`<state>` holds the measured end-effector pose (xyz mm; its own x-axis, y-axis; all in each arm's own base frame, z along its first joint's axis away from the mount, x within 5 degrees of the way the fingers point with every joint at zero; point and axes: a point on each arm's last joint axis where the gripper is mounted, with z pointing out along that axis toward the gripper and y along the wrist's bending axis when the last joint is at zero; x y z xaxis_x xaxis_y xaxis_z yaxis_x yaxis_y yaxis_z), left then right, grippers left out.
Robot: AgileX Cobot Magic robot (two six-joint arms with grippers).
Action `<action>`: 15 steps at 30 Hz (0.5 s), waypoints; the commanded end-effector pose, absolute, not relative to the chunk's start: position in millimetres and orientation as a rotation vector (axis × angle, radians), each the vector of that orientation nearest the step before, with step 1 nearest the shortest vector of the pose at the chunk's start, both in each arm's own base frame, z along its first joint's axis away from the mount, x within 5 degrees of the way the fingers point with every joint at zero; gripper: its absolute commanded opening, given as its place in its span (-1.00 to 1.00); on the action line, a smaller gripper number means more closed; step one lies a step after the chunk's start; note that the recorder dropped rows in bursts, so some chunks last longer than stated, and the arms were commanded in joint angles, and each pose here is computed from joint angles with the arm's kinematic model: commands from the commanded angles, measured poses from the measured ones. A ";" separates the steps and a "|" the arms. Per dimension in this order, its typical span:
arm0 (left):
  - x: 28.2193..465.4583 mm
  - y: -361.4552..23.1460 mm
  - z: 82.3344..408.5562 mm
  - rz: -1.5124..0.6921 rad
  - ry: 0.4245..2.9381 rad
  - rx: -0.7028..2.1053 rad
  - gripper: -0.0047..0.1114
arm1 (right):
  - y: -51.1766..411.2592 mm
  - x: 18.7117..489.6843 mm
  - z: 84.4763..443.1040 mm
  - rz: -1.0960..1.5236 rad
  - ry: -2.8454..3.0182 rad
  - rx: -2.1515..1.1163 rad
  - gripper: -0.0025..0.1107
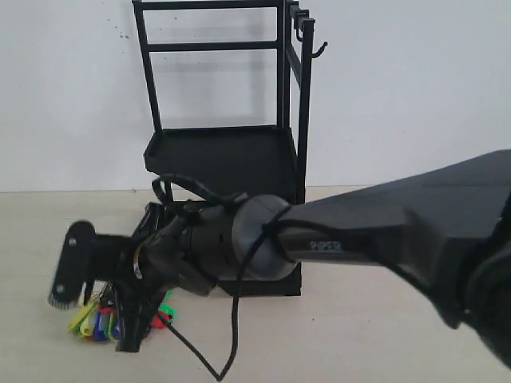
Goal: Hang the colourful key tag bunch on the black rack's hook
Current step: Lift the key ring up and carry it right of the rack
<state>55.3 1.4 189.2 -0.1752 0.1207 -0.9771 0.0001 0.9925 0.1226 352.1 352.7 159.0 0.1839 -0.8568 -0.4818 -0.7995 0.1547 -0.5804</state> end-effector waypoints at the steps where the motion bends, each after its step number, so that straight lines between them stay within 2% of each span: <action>1: 55.2 1.3 190.1 0.103 1.737 0.088 -0.84 | 346.1 346.3 221.7 0.079 1.741 -1.306 -0.96; 7: 55.2 1.3 190.1 0.103 1.737 0.088 -0.84 | 334.7 334.5 274.6 0.360 1.933 -0.870 -0.96; 15: 55.2 1.3 190.1 0.103 1.737 0.088 -0.84 | 323.6 319.2 313.8 0.561 2.015 -0.634 -0.96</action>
